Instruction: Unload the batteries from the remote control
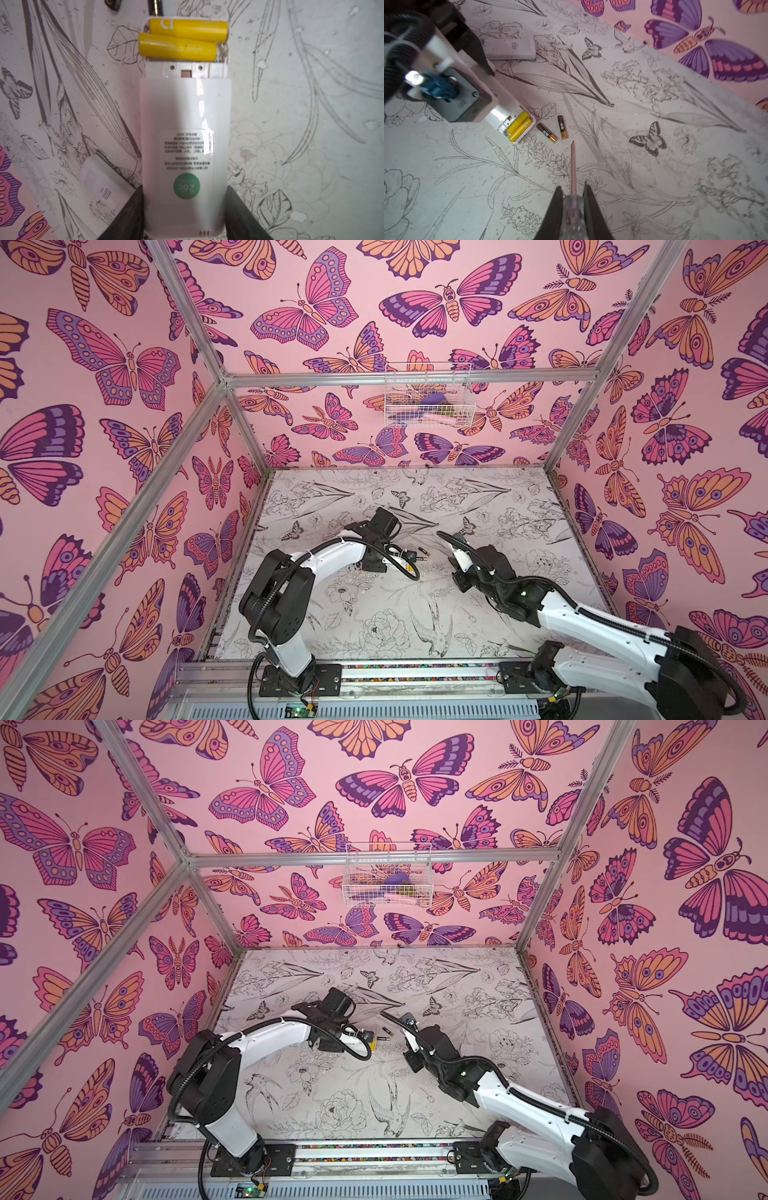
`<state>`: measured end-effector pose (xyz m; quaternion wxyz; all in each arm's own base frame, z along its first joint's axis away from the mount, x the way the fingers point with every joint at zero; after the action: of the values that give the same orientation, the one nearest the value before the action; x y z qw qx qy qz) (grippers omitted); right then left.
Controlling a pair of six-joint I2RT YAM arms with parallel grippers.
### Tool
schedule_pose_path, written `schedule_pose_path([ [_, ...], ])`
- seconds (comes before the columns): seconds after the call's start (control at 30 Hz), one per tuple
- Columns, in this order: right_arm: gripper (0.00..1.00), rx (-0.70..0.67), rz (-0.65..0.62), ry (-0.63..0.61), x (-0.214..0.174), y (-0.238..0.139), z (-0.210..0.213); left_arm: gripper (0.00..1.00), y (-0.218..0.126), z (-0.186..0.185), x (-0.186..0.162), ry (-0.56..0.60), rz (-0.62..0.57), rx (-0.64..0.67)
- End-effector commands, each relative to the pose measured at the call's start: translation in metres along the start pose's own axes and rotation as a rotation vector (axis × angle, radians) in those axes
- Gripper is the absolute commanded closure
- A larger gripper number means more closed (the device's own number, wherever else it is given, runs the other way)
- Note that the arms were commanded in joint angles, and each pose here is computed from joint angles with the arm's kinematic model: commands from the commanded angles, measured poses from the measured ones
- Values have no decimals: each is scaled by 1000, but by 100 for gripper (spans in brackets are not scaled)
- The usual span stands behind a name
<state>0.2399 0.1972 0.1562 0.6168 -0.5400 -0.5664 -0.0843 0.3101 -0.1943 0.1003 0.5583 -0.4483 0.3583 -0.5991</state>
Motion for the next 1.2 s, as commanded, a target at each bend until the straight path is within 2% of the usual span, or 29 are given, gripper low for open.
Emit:
schedule_pose_path([
  [0.0, 100, 59, -4, 233, 16, 9, 6, 99, -14, 27, -7, 27, 52, 131],
  [0.2, 100, 123, 36, 315, 10, 33, 21, 100, -17, 60, -12, 43, 118, 332],
  [0.47, 100, 235, 60, 371, 5, 60, 43, 100, 3, 64, -13, 78, 108, 446],
  [0.57, 100, 261, 59, 387, 4, 66, 48, 100, 8, 69, -12, 97, 81, 533],
  [0.77, 100, 298, 75, 389, 2, 76, 55, 100, 11, 73, -11, 34, -22, 715],
  [0.8, 100, 301, 80, 385, 1, 77, 56, 100, 13, 68, -7, 141, -43, 711],
  [0.83, 100, 301, 82, 382, 0, 78, 57, 100, 13, 66, -6, 160, -52, 719],
  [1.17, 100, 316, 131, 380, -9, 96, 64, 100, -9, 78, 1, 195, -149, 896],
])
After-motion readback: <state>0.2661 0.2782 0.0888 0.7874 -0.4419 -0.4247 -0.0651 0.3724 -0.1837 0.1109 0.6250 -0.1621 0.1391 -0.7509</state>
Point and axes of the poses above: each gripper's point midway between its finger pads, its own y axis out along the fingers, its own z axis along the line the jaws close on, x = y × z, the point moved 4 cm from there along -y, back along the fingers, and after that the axes turned 11 degrees about -y, right-handed, at the moved point
